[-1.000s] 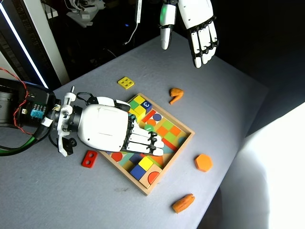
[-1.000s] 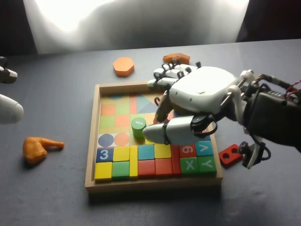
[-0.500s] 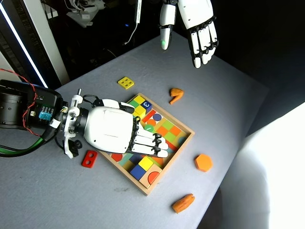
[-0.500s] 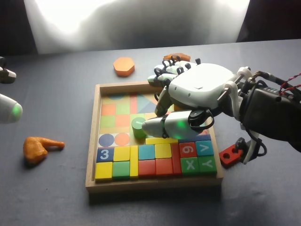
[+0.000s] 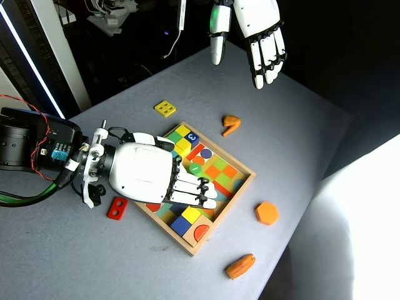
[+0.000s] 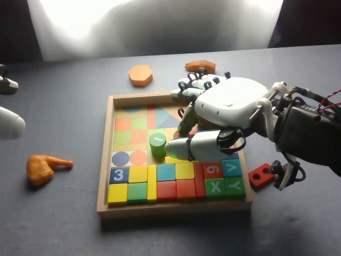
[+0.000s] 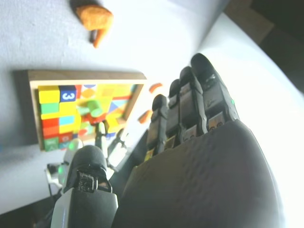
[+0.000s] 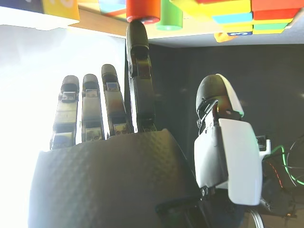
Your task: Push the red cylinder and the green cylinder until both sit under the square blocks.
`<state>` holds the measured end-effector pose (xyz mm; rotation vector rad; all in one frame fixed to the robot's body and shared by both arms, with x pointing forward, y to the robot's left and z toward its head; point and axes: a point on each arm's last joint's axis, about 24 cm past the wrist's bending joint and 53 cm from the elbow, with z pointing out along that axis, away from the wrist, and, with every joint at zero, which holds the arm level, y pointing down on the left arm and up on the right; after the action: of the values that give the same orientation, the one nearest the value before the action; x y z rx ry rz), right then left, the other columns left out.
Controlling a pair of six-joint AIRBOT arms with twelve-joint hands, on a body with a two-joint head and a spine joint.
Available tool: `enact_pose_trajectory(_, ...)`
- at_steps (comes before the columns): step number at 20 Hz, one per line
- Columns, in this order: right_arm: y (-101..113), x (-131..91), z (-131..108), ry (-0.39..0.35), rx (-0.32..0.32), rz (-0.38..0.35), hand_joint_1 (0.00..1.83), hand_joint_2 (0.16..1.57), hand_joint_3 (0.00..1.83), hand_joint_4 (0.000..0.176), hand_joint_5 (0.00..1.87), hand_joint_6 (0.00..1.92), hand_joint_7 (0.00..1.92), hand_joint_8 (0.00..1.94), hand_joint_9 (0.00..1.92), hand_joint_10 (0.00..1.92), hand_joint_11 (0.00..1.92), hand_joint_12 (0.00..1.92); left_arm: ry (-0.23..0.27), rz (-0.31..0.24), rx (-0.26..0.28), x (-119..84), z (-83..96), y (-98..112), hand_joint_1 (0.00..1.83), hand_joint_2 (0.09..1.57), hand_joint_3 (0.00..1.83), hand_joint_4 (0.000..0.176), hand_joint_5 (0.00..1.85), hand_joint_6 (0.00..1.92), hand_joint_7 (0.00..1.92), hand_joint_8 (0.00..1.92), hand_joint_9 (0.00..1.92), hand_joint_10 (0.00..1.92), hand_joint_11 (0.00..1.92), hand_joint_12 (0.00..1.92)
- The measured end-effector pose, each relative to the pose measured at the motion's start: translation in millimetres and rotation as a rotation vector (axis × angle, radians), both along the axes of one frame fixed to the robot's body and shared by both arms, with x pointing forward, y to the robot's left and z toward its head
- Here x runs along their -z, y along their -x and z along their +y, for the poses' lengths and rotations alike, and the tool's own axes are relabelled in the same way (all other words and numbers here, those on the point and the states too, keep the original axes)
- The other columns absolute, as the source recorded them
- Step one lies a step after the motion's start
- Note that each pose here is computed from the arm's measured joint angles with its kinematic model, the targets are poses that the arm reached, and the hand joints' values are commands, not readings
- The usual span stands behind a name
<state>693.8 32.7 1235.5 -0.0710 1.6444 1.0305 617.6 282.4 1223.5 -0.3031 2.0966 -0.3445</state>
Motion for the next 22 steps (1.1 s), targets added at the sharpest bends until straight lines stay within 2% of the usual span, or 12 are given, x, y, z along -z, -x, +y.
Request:
enact_pose_trajectory(3,-1,3,-4,0.007,0.006,0.001,0.0,1.2,0.01,0.0,0.87,0.01,0.15,0.0,0.0,0.0,0.0,0.0,0.002,0.0,0.001,0,-0.4,0,0.0,1.25,0.01,0.062,0.09,0.0,0.1,0.0,0.14,0.0,0.0,0.61)
enact_pose_trajectory(4,-1,3,-6,0.014,0.008,-0.003,0.0,1.19,0.0,0.0,0.88,0.02,0.16,0.01,0.01,0.01,0.0,0.0,0.001,0.0,0.0,0,-0.2,0,0.0,1.25,0.01,0.059,0.1,0.0,0.1,0.0,0.14,0.0,0.0,0.61)
enact_pose_trajectory(8,3,9,-17,0.07,0.017,-0.034,0.0,1.18,0.0,0.0,0.86,0.01,0.11,0.0,0.01,0.0,0.0,0.0,-0.007,-0.005,-0.003,-1,1.4,-1,0.0,1.25,0.0,0.056,0.09,0.0,0.1,0.0,0.14,0.0,0.0,0.59)
enact_pose_trajectory(10,11,10,-22,0.113,0.005,-0.071,0.0,1.18,0.0,0.0,0.87,0.01,0.11,0.0,0.0,0.0,0.0,0.0,-0.008,-0.005,-0.003,-1,1.7,-1,0.0,1.25,0.0,0.063,0.09,0.0,0.1,0.0,0.14,0.0,0.0,0.59)
enact_pose_trajectory(16,11,13,-40,0.117,0.011,-0.03,0.0,1.18,0.0,0.0,0.86,0.01,0.13,0.01,0.0,0.0,0.0,0.0,-0.008,-0.006,-0.003,-1,1.5,-1,0.0,1.25,0.0,0.058,0.09,0.0,0.11,0.0,0.15,0.0,0.0,0.64)
enact_pose_trajectory(22,18,15,-48,0.149,0.001,-0.031,0.0,1.17,0.0,0.0,0.88,0.01,0.15,0.02,0.01,0.01,0.0,0.0,-0.014,-0.009,-0.005,-2,2.6,-1,0.0,1.25,0.0,0.057,0.08,0.0,0.1,0.0,0.13,0.0,0.0,0.59)
